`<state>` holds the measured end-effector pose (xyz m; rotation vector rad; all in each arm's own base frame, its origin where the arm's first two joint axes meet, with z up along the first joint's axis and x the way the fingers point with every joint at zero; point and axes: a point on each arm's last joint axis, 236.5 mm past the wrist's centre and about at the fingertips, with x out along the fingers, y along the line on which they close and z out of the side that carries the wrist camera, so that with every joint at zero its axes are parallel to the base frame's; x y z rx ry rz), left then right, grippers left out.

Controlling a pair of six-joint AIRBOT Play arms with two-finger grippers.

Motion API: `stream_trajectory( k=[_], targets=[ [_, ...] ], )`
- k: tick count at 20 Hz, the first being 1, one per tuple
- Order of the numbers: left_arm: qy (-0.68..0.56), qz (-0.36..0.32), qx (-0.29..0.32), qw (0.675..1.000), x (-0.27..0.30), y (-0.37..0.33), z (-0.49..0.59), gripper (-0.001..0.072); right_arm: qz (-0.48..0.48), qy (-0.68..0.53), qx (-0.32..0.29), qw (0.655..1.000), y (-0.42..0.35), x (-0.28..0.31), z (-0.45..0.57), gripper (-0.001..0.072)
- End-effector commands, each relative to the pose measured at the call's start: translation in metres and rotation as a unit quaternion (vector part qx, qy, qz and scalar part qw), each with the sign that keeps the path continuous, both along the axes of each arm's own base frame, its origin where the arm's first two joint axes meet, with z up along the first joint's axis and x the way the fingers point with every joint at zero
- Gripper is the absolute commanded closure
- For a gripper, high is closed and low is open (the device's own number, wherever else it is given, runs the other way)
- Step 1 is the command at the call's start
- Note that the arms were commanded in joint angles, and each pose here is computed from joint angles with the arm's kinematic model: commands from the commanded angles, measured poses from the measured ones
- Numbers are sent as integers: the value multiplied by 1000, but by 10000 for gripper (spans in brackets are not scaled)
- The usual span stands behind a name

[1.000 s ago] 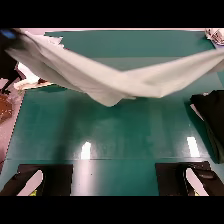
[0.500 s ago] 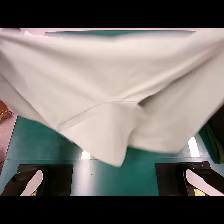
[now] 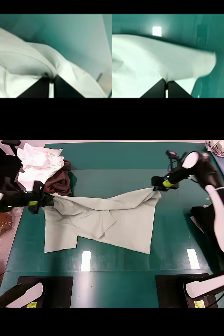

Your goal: Fold the shirts.

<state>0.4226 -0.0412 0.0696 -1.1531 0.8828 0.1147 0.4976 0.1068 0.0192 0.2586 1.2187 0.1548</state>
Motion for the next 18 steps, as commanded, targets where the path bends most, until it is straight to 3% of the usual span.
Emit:
stream_trajectory(
  k=[1,2,3,4,5,8,11,13,16,18],
  targets=[
    [-30,76,32,996,42,32,-50,676,-7,-27,1,1000,7,44,-33,691],
    [-47,95,38,994,53,41,-47,570,-13,-56,5,998,5,61,-18,680],
    [-74,115,48,989,64,52,-36,322,-20,-92,9,996,3,76,0,543],
    [-105,123,66,985,74,61,-20,123,-29,-129,13,991,-3,92,21,349],
    [-131,120,84,981,82,66,-4,79,-33,-160,16,987,-5,103,43,188],
    [-194,67,156,966,99,71,52,78,-3,-224,-5,975,-17,115,102,179],
    [-187,-61,256,946,89,75,85,78,9,-191,-18,981,-35,78,118,165],
    [-102,-124,306,938,58,98,65,79,14,-122,-25,992,-50,34,101,62],
    [57,-195,342,917,-8,138,11,81,10,-56,-23,998,-62,-19,73,55],
    [65,-195,318,926,-17,140,0,186,7,-38,-22,999,-62,-48,60,56]
  ],
)
